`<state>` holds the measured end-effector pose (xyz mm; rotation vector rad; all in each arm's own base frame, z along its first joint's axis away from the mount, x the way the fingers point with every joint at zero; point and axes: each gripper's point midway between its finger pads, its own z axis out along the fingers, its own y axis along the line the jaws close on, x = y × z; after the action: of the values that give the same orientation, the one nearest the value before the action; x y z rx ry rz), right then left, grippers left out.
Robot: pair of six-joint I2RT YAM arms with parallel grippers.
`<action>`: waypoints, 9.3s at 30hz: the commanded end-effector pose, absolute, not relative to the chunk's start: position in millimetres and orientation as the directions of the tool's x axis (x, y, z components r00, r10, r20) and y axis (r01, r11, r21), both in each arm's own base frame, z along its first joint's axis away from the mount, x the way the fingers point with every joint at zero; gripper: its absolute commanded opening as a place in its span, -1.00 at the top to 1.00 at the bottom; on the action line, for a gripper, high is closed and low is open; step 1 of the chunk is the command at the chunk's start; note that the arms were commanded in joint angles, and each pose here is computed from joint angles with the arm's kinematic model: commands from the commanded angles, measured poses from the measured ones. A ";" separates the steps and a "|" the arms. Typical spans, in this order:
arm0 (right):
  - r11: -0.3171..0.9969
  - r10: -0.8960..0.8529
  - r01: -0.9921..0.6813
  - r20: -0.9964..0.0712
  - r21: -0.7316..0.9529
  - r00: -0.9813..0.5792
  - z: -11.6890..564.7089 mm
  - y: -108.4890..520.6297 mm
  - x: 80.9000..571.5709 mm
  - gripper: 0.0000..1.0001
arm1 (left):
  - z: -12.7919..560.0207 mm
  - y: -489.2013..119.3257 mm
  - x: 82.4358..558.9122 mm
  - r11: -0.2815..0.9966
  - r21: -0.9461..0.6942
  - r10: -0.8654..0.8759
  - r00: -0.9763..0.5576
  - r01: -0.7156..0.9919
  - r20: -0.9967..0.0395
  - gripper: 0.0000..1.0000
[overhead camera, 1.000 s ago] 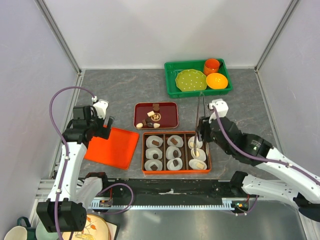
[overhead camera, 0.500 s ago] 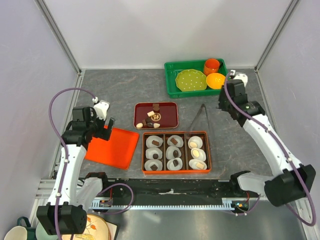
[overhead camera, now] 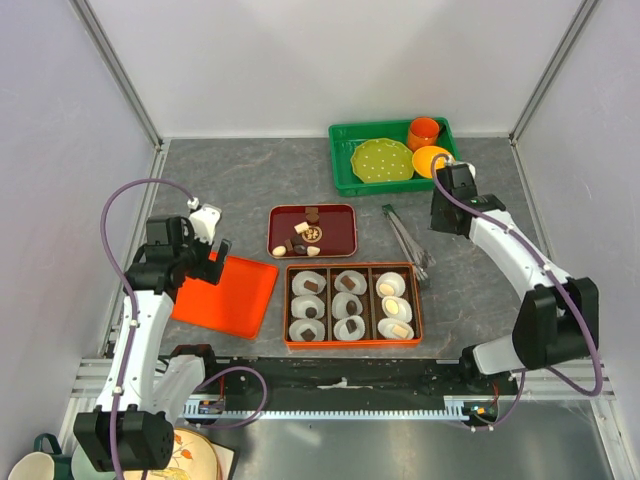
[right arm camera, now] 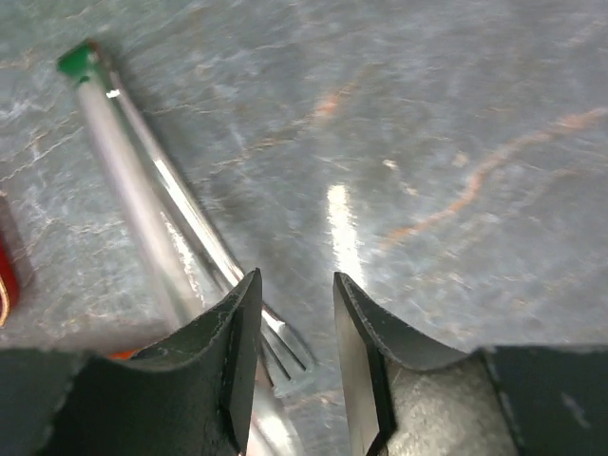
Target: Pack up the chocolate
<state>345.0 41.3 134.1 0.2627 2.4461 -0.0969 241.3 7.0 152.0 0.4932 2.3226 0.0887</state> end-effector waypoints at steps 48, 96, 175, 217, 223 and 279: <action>0.790 -0.405 -0.029 -0.486 -0.613 -0.774 99.8 103.8 391.6 0.31 | 156.0 14.9 240.1 0.902 0.278 0.429 -0.611 0.330 -0.665 -0.98; 0.998 0.063 0.021 -0.731 0.067 -0.679 166.3 106.4 343.4 0.53 | 53.0 -120.1 205.1 0.649 0.126 0.734 -0.574 0.750 -0.363 -0.77; 0.983 -0.064 -0.178 -0.815 0.048 -0.575 221.1 172.0 341.1 0.43 | 19.3 129.4 288.8 0.966 0.257 0.059 -0.936 -0.034 -0.347 0.05; 0.970 -0.136 -0.243 -0.810 0.008 -0.570 225.1 184.8 326.8 0.39 | 16.0 142.3 310.5 0.932 0.161 -0.242 -0.887 -0.325 -0.393 -0.10; 0.971 -0.131 -0.239 -0.815 0.010 -0.564 228.7 182.1 323.9 0.39 | 7.8 145.0 315.2 0.934 0.170 -0.234 -0.897 -0.315 -0.375 -0.10; 0.969 -0.130 -0.247 -0.812 0.017 -0.569 228.3 183.5 314.4 0.42 | 21.0 134.8 308.8 0.977 0.126 -0.113 -0.924 -0.169 -0.367 0.97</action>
<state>313.2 183.9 211.8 -0.2934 2.2292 0.1451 309.9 142.7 17.7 -0.2505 2.7599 0.2829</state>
